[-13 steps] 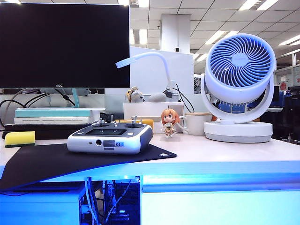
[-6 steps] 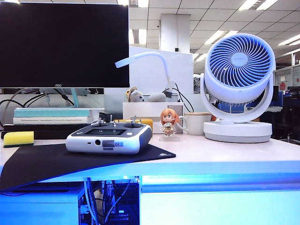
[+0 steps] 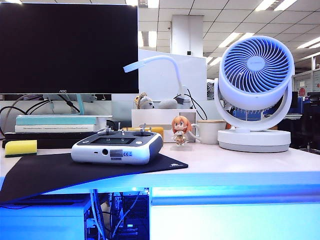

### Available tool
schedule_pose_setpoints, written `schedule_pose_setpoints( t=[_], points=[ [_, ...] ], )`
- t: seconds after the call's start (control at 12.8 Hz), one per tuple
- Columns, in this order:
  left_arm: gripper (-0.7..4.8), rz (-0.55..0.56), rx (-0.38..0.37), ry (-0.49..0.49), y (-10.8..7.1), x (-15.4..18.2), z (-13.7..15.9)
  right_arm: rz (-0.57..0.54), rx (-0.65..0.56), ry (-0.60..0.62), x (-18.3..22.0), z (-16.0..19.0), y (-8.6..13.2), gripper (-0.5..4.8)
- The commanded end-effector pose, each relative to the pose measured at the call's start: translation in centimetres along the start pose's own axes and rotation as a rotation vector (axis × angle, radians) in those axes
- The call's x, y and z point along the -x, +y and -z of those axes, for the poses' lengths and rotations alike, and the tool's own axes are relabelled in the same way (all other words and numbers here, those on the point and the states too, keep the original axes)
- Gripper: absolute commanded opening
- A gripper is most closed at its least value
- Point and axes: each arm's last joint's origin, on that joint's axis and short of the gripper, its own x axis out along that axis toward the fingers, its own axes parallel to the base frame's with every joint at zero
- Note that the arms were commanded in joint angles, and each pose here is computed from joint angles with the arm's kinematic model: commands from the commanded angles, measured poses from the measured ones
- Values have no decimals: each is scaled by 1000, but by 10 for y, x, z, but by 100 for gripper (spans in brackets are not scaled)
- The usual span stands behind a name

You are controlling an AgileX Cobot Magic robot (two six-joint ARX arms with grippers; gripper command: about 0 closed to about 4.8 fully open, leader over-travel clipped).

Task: Open the drawer, place the cleaning sponge inside, then close the drawer.

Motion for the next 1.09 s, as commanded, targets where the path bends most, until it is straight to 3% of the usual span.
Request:
schedule_pose_setpoints(
  t=[0.08,0.39,0.55,0.62,0.7,1.09],
  points=[
    [-5,-41,-35,54,-2,-12,-49,67,4,164,-16,-40,19,-5],
    [-5,27,-39,120,-4,-12,-43,-22,-190,309,-46,-47,28,-5],
    [-5,141,-34,144,-7,-11,-41,-42,-428,408,-65,-38,28,-5],
    [-5,165,-36,142,-8,-11,-41,-54,-447,425,-72,-36,28,-5],
    [-5,334,-57,139,-13,-10,-41,-126,-480,441,-90,-34,29,-5],
    [-5,416,-99,131,-22,-8,-42,-98,-566,495,-118,-19,24,-5]
  ],
)
